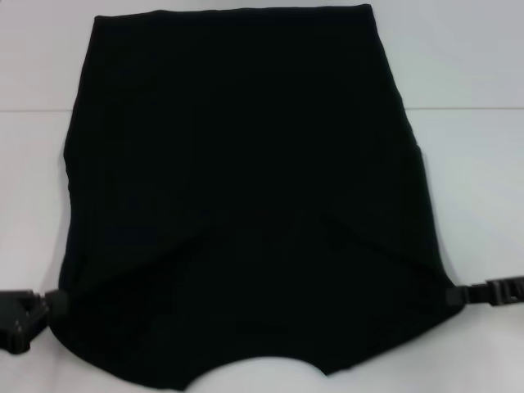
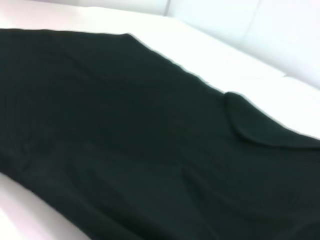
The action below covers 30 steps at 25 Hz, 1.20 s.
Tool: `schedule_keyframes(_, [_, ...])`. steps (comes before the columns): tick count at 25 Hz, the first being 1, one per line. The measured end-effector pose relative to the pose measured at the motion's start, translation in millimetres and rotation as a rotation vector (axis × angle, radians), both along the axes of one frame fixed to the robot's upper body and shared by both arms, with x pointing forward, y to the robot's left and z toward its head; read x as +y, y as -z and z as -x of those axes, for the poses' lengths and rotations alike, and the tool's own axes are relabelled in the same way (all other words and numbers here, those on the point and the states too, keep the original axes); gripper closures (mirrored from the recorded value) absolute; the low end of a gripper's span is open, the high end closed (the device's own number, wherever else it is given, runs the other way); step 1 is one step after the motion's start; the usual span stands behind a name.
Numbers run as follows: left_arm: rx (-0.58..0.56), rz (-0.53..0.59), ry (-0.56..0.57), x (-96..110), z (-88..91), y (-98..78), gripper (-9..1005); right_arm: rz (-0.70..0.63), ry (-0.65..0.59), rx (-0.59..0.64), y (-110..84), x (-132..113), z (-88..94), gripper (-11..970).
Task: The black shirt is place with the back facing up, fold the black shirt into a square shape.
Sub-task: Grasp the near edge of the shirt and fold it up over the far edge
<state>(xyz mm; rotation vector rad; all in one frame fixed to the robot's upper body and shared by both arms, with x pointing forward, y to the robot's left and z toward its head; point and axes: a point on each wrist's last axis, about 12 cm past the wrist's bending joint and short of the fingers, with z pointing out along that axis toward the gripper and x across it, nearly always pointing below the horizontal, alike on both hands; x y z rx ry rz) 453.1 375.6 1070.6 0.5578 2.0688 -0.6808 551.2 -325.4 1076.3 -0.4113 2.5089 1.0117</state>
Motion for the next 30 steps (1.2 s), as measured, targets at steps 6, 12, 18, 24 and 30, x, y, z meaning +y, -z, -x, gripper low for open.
schedule_keyframes(6, [0.028,0.084,0.028,0.9,28.8,2.2,986,-0.048,-0.007,-0.035,4.2,-27.2,29.1,902])
schedule_keyframes(12, [0.039,0.147,0.032,1.1,45.6,3.7,985,-0.108,-0.041,-0.048,13.5,-46.0,71.2,898])
schedule_keyframes(18, [0.072,0.194,0.058,0.1,66.3,5.3,985,-0.131,-0.046,-0.033,24.4,-61.4,112.3,894])
schedule_keyframes(24, [0.068,0.205,0.071,-2.9,60.3,4.1,986,-0.142,-0.022,-0.039,24.8,-69.7,124.3,890])
schedule_keyframes(30, [0.02,0.202,0.092,-11.4,7.2,-7.3,987,-0.153,0.014,-0.148,4.5,-62.4,77.0,886])
